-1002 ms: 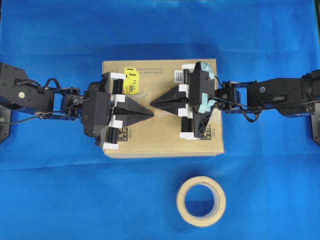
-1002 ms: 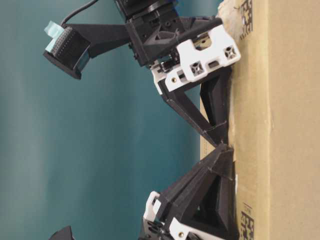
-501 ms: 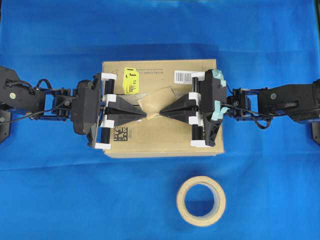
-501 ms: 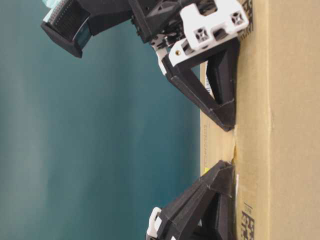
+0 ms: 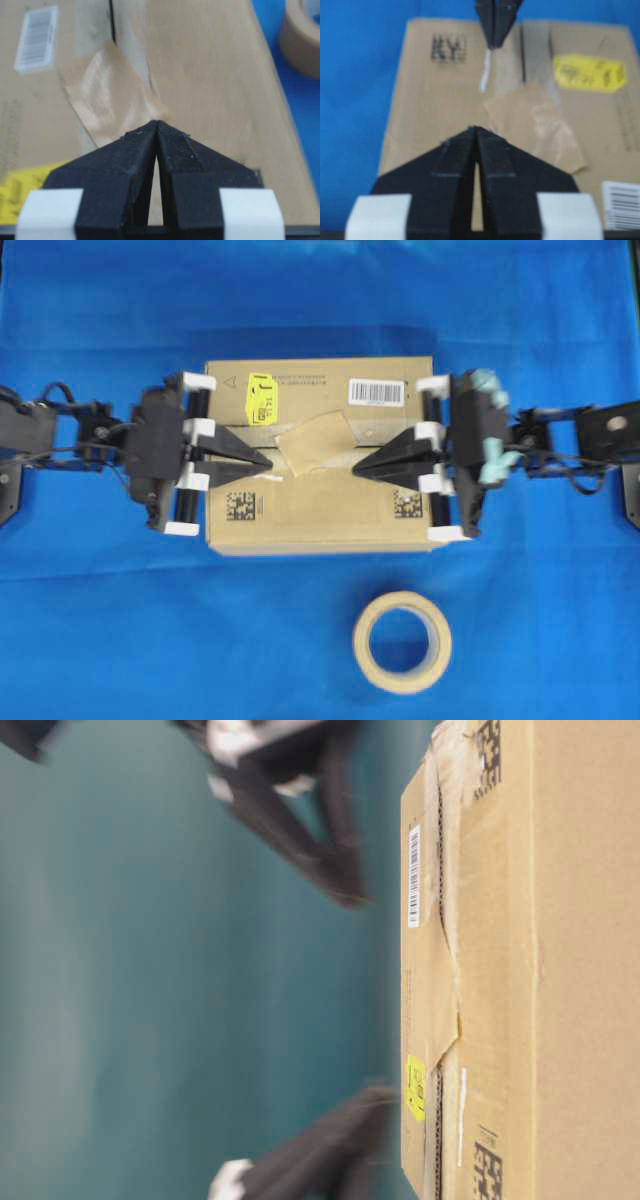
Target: Apply tape along the seams of the closed cardboard box to seal it securely.
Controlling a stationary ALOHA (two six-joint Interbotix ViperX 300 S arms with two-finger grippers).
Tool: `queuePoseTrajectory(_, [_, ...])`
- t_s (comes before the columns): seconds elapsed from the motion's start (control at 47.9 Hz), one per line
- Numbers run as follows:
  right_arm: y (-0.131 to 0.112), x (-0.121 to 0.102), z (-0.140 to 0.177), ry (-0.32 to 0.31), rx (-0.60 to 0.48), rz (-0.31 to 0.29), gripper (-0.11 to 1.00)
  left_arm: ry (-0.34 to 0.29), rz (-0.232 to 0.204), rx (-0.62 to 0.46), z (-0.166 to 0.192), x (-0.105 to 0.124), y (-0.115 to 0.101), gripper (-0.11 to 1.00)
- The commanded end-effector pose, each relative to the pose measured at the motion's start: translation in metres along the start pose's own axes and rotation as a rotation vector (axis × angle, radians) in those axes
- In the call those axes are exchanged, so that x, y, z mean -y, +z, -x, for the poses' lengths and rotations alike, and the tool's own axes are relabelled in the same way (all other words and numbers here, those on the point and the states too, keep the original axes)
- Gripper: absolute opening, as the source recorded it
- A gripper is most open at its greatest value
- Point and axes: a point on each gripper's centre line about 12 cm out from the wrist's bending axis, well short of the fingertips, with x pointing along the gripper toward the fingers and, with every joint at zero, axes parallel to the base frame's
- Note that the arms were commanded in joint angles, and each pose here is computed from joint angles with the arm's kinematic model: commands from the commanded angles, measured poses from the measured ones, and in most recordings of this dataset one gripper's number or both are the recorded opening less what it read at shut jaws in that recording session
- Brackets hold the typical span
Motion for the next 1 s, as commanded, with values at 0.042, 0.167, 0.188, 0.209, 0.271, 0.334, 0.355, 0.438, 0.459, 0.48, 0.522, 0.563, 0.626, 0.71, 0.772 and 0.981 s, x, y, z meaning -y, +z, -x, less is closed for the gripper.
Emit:
queuePoseTrajectory(0.042, [0.024,0.000,0.029,0.004,0.069,0.005,0.00,0.019,0.011,0.054,0.020,-0.009,0.028,0.00])
queuePoseTrajectory(0.167, [0.023,0.003,0.055,-0.004,0.080,0.003,0.00,0.032,0.027,0.049,0.038,-0.014,0.028,0.00])
queuePoseTrajectory(0.188, [0.022,0.004,0.060,-0.005,0.083,0.002,0.00,0.033,0.028,0.047,0.041,-0.014,0.027,0.00])
queuePoseTrajectory(0.209, [0.021,0.004,0.064,-0.005,0.084,0.002,0.00,0.034,0.030,0.045,0.044,-0.014,0.026,0.00])
queuePoseTrajectory(0.271, [0.019,0.004,0.078,-0.003,0.087,0.000,0.00,0.032,0.035,0.042,0.055,-0.013,0.021,0.00])
queuePoseTrajectory(0.334, [0.016,0.004,0.094,-0.001,0.089,0.000,0.00,0.031,0.042,0.041,0.064,-0.012,0.018,0.00])
queuePoseTrajectory(0.355, [0.015,0.004,0.098,0.000,0.087,0.000,0.00,0.031,0.045,0.040,0.067,-0.012,0.017,0.00])
queuePoseTrajectory(0.438, [0.009,0.004,0.114,0.002,0.087,0.000,0.00,0.029,0.055,0.040,0.081,-0.011,0.012,0.00])
queuePoseTrajectory(0.459, [0.006,0.004,0.118,0.002,0.084,0.000,0.00,0.029,0.056,0.040,0.084,-0.010,0.011,0.00])
queuePoseTrajectory(0.48, [0.004,0.005,0.121,0.002,0.082,0.002,0.00,0.029,0.058,0.040,0.088,-0.009,0.007,0.00])
queuePoseTrajectory(0.522, [0.000,0.005,0.128,0.003,0.080,0.001,0.00,0.030,0.058,0.048,0.095,-0.009,0.005,0.00])
queuePoseTrajectory(0.563, [-0.006,0.006,0.135,0.003,0.080,0.001,0.00,0.031,0.059,0.054,0.101,-0.008,0.001,0.00])
queuePoseTrajectory(0.626, [-0.014,0.007,0.143,0.004,0.080,0.001,0.00,0.033,0.059,0.065,0.110,-0.006,-0.005,0.00])
queuePoseTrajectory(0.71, [-0.026,0.008,0.150,0.004,0.076,0.001,0.00,0.035,0.061,0.080,0.121,-0.004,-0.014,0.00])
queuePoseTrajectory(0.772, [-0.034,0.009,0.153,0.003,0.067,-0.001,0.00,0.037,0.068,0.094,0.128,-0.003,-0.021,0.00])
queuePoseTrajectory(0.981, [-0.057,0.013,0.152,-0.005,0.023,-0.002,0.00,0.034,0.122,0.095,0.140,0.001,-0.040,0.00])
